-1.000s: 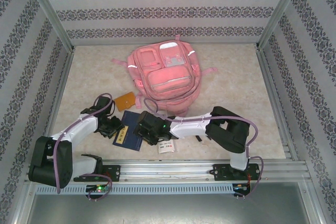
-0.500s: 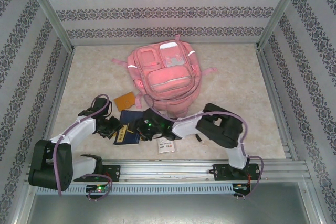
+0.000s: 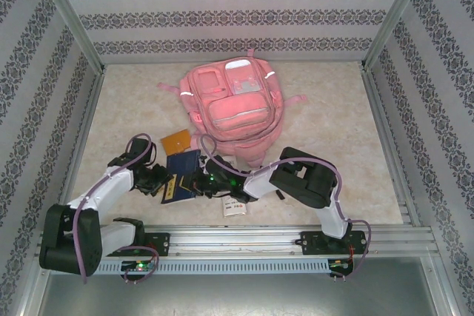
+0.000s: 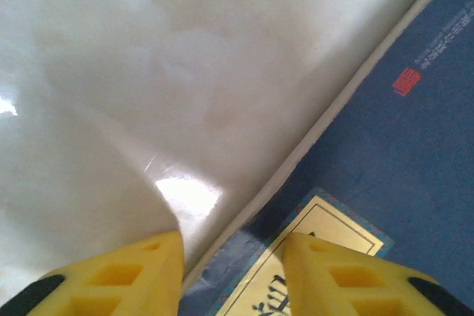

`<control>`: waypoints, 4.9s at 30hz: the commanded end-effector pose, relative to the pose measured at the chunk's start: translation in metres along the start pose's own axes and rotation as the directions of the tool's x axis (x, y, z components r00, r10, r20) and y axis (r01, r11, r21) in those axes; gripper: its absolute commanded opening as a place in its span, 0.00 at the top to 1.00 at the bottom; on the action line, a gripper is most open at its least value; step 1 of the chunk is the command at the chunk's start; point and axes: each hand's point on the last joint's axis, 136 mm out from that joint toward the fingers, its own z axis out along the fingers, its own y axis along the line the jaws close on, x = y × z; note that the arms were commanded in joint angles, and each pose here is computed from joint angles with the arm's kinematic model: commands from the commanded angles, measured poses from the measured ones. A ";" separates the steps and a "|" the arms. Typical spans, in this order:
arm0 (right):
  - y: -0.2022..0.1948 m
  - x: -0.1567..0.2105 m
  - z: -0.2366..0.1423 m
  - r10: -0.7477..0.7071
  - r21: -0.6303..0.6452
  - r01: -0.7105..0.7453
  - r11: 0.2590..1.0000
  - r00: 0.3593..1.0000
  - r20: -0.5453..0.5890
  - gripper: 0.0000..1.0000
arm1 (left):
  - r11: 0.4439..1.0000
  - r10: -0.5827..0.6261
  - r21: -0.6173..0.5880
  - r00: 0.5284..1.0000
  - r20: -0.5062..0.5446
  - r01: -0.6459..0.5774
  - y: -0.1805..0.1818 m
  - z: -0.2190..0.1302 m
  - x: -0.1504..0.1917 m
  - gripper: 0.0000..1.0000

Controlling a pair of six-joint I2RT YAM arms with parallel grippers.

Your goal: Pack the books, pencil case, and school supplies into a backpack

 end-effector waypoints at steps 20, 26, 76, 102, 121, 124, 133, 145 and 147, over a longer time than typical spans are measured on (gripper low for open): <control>0.001 -0.134 -0.350 -0.441 0.554 0.124 0.823 0.753 0.488 0.99 | 0.270 0.877 0.070 0.275 0.394 -0.960 -0.258 -0.126 0.035 0.35; -0.008 -0.155 -0.464 -0.412 0.548 -0.065 0.834 0.587 0.697 0.99 | 0.040 0.969 -0.089 0.017 0.246 -0.995 -0.303 -0.056 0.053 0.33; 0.057 -0.247 -0.250 0.052 -0.124 0.018 0.992 0.843 0.536 1.00 | 0.227 0.777 -0.086 0.127 0.616 -0.970 -0.457 -0.202 0.002 1.00; 0.022 -0.320 -0.113 0.403 -0.308 -0.263 0.914 0.523 0.751 0.76 | 0.339 0.698 0.130 0.342 0.629 -0.932 -0.474 -0.191 0.014 1.00; 0.010 -0.297 -0.150 0.383 -0.185 -0.357 0.916 0.634 0.672 0.52 | 0.410 0.708 0.087 0.376 0.598 -0.908 -0.462 -0.173 -0.030 1.00; 0.004 -0.302 -0.153 0.381 -0.182 -0.356 0.917 0.641 0.666 0.64 | 0.410 0.702 0.104 0.387 0.598 -0.906 -0.463 -0.173 -0.029 1.00; 0.014 -0.305 -0.124 0.381 -0.224 -0.310 0.924 0.703 0.600 0.99 | 0.420 0.687 0.143 0.417 0.595 -0.896 -0.468 -0.168 -0.028 1.00; 0.052 -0.268 -0.080 0.352 -0.253 -0.247 0.935 0.729 0.587 0.95 | 0.450 0.658 0.176 0.458 0.598 -0.876 -0.472 -0.165 -0.035 1.00; 0.051 -0.266 -0.077 0.352 -0.254 -0.247 0.935 0.731 0.584 0.91 | 0.452 0.658 0.173 0.458 0.598 -0.875 -0.471 -0.165 -0.035 1.00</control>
